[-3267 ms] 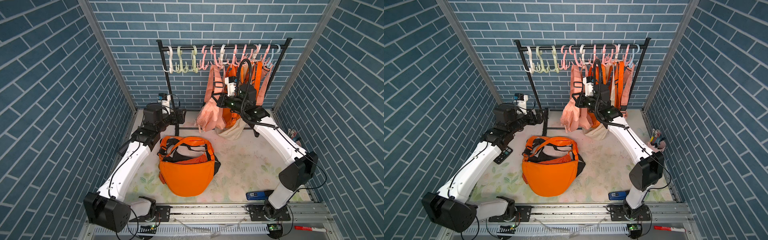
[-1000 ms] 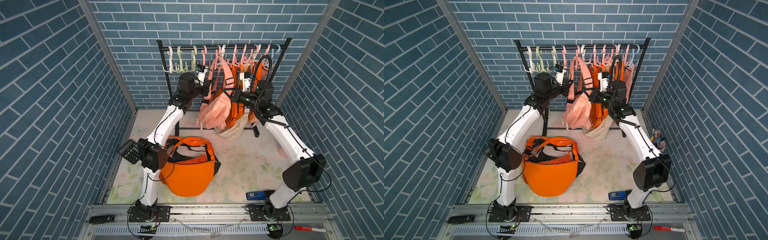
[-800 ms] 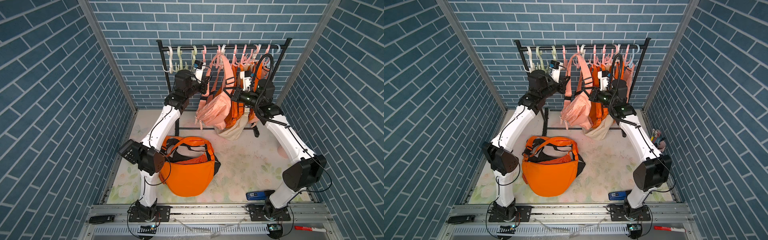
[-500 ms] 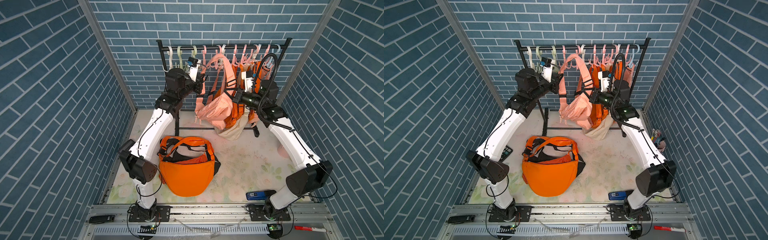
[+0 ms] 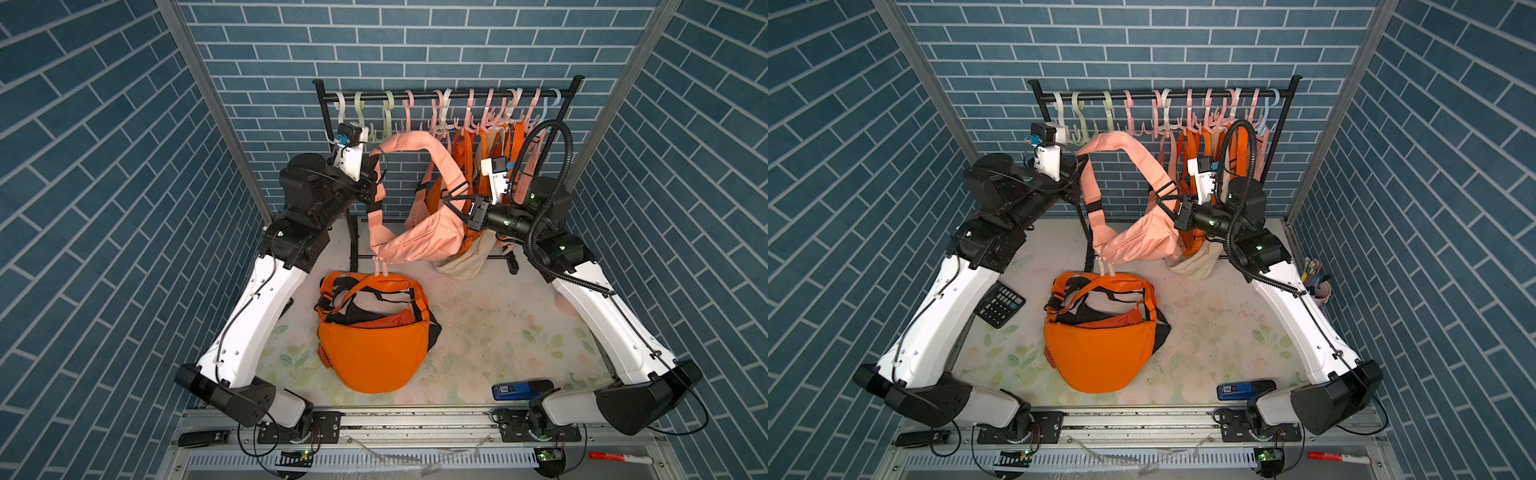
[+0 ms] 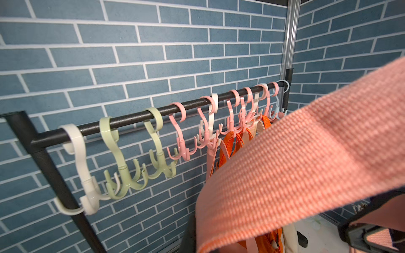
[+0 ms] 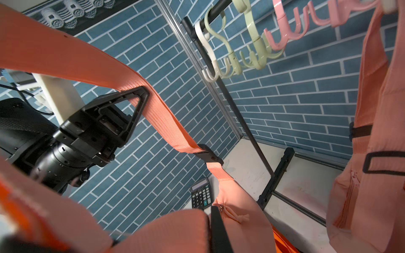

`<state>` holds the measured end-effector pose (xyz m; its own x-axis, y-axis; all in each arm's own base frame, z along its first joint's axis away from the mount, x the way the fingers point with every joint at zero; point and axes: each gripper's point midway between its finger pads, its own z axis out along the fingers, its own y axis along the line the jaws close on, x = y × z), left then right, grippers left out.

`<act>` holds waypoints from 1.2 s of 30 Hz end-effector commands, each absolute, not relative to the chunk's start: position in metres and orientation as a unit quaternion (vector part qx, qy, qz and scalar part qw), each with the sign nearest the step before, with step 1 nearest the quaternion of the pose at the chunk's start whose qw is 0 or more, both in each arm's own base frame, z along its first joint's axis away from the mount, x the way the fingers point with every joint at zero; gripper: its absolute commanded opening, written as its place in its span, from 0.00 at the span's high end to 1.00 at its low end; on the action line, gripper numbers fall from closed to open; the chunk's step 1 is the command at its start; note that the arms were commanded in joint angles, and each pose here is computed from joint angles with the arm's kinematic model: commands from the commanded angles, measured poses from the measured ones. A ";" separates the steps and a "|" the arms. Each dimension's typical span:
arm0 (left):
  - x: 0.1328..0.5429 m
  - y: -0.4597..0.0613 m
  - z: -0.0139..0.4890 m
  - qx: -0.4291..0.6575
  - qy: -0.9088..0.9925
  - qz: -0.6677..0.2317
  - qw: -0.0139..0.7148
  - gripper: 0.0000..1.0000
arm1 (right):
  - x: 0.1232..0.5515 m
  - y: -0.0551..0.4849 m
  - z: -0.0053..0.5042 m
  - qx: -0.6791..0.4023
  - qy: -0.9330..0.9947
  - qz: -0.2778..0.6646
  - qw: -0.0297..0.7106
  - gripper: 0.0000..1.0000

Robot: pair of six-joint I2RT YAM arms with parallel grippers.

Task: Take the bag off the hook
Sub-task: Pick up the bag from the hook, then place the bag inside the bag.

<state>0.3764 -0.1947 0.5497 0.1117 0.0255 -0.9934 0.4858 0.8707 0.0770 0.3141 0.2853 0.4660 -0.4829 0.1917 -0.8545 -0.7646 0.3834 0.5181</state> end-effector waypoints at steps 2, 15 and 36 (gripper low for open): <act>0.351 -0.170 0.556 0.174 0.645 -0.136 0.731 1.00 | 0.284 0.297 0.471 -0.259 0.661 0.533 0.461 1.00; 0.265 -0.103 0.544 0.122 0.663 -0.096 0.733 1.00 | 0.241 0.324 0.438 -0.299 0.654 0.560 0.411 1.00; 0.137 -0.039 0.471 0.115 0.700 -0.101 0.697 1.00 | 0.158 0.359 0.373 -0.337 0.666 0.552 0.371 1.00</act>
<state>0.1452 -0.0425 0.4864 0.0455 0.0150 -0.9989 0.2991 0.9538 0.0280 0.1612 0.3597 0.3657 -0.5581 -0.0737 -0.8265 -0.8261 0.1429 0.5451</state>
